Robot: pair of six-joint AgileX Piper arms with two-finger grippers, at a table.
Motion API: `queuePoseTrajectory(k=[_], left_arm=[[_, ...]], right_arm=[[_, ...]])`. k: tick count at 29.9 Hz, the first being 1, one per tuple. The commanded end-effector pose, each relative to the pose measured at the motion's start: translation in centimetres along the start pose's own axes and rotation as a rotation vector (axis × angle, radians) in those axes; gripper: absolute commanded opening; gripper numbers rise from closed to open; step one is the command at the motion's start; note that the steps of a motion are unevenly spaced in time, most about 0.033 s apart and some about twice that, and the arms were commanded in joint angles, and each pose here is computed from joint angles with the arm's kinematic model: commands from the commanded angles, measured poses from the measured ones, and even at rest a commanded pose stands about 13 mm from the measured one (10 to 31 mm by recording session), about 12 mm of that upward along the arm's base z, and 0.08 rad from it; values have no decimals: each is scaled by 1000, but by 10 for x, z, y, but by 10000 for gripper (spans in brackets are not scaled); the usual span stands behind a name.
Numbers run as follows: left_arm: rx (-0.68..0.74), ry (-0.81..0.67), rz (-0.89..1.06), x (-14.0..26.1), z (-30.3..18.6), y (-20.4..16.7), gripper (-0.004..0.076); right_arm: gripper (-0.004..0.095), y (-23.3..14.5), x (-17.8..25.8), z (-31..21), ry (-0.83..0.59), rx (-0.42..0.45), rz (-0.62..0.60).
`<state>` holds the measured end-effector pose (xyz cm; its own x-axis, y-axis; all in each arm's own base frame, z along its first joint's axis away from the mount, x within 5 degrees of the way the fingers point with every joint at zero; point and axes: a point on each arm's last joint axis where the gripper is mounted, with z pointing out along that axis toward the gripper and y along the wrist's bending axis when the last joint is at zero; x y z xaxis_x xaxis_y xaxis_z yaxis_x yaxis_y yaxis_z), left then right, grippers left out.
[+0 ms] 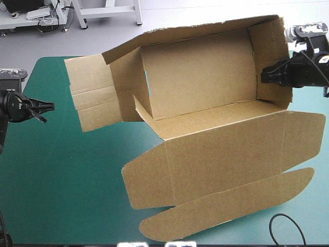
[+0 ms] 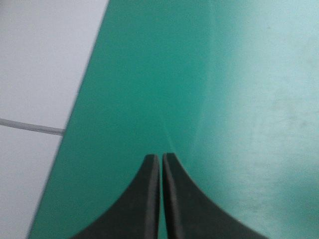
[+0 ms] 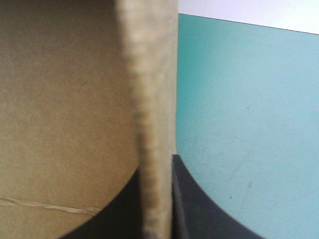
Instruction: Fold the box
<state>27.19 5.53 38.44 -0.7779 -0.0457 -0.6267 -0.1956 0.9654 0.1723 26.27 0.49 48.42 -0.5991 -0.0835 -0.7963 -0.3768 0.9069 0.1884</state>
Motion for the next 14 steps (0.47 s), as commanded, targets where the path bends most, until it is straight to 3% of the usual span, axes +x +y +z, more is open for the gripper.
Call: queuePoseTrajectory(k=[1, 7, 14], left_arm=[[194, -110, -111, -15, 3, -2, 12], [510, -208, 53, -26, 14, -27, 12], [880, -271, 17, -35, 13, -54, 11]], right_arm=[[-19, 15, -4, -19, -72, -43, -2], [-19, 14, -2, -16, -63, -60, 13], [-19, 17, -2, -11, -73, -125, 31]])
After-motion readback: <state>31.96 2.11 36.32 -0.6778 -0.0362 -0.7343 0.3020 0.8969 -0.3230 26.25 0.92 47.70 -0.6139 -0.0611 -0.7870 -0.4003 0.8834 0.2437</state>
